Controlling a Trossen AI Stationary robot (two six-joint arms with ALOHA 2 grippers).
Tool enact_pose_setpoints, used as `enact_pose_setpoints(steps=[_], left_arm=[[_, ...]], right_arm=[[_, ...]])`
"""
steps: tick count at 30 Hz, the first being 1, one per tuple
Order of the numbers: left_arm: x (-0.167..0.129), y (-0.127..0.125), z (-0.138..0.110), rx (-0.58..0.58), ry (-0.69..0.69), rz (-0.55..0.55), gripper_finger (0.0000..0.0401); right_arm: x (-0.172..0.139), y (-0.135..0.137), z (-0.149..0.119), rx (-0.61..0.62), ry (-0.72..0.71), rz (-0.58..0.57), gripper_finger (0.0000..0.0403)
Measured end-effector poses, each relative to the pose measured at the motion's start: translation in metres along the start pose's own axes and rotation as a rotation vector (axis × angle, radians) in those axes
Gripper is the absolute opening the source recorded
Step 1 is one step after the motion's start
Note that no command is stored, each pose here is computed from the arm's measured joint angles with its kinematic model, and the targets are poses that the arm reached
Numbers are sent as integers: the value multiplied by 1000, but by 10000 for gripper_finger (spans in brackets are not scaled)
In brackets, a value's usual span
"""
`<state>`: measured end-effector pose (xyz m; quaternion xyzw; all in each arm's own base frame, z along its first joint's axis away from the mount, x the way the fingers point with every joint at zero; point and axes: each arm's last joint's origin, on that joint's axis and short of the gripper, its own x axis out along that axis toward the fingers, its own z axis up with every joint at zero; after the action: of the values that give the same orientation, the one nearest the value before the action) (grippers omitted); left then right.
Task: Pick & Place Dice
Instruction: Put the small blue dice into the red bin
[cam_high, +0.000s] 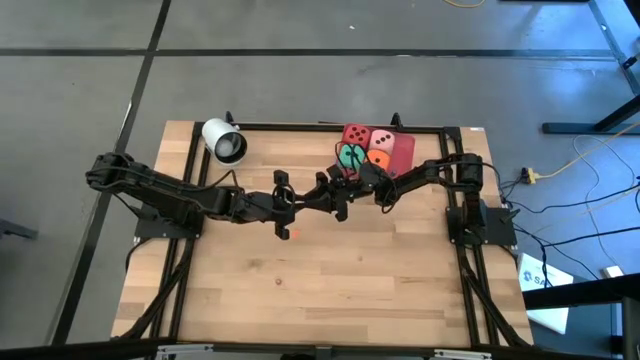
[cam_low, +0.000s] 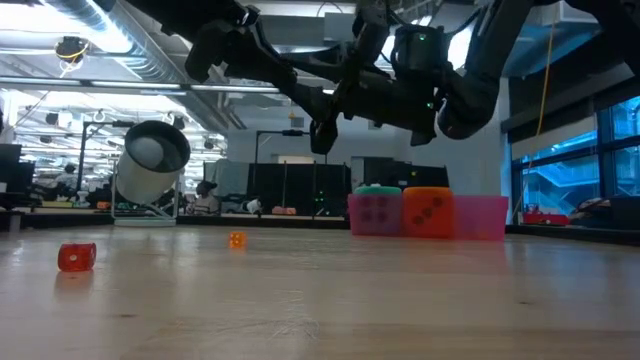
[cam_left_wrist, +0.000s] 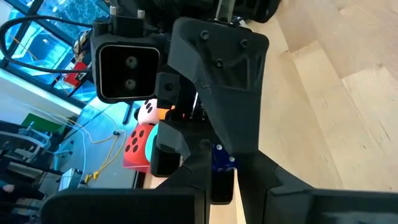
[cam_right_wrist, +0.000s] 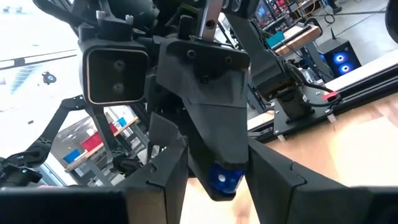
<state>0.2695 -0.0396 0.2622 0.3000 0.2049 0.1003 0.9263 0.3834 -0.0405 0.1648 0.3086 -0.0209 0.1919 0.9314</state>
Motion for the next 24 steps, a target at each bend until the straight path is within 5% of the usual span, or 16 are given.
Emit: enact_pose_setpoints(steps=[24], left_arm=[[0,-1,-2,3,20,-4,43]], right_arm=[[-1,-2,0,6,21,5,109]])
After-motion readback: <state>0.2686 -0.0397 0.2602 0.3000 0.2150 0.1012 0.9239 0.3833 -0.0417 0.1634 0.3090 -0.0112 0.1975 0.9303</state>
